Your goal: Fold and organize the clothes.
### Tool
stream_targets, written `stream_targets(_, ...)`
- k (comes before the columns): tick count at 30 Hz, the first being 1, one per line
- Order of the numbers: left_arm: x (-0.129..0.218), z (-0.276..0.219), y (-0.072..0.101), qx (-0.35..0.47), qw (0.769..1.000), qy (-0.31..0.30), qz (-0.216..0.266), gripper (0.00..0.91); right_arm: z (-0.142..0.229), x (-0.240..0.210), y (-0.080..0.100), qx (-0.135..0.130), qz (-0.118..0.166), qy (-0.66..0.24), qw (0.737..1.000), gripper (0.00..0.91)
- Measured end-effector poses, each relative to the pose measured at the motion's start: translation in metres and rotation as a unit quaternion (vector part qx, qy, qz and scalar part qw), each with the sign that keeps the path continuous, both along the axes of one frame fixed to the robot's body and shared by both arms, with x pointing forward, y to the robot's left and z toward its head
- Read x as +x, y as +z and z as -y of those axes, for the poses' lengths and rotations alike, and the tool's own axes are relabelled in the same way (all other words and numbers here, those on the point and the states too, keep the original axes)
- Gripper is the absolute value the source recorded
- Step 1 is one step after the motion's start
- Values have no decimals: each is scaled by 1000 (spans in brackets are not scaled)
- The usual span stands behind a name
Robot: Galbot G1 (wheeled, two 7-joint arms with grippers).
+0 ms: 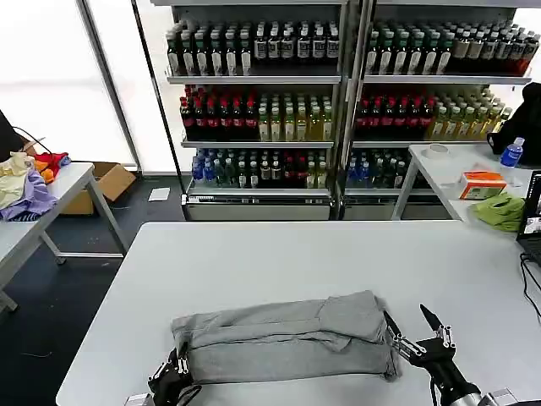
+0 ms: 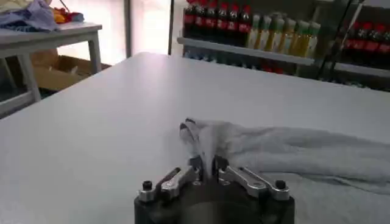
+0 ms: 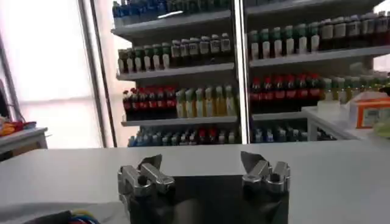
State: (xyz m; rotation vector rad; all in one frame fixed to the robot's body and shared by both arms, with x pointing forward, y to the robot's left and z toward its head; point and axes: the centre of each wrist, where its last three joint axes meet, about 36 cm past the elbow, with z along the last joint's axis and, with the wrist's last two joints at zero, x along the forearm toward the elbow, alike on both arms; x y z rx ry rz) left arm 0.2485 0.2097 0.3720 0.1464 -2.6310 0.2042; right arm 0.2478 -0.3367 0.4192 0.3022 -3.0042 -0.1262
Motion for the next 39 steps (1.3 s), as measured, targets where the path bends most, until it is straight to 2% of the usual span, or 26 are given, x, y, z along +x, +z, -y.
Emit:
stream_targets(5,6,-4,5,-13,1000,14,10,10,1,1,3,2,2,0,1000,907)
stream_targets(11,19,-28,21,-27,999,34,29,10,1,4,6,5,4,1,1000,907)
stream_targets(22,54,-137,46,20,996,65,59,10,2,5,9,8,5,2,1000,907)
stream_targets(26,67,-182,64,52,994,64,66,10,1,3,9,11,5,2,1000,907)
stream_targets(31,81,-212,92,80,993,54,74,10,-2,2,8,14,4,2,1000,907)
stream_targets(35,89,-209,114,84,991,39,95,10,-3,0,7,16,2,2,1000,907)
stream_targets(39,94,-180,129,75,991,6,114,10,-4,-1,8,15,1,2,1000,907)
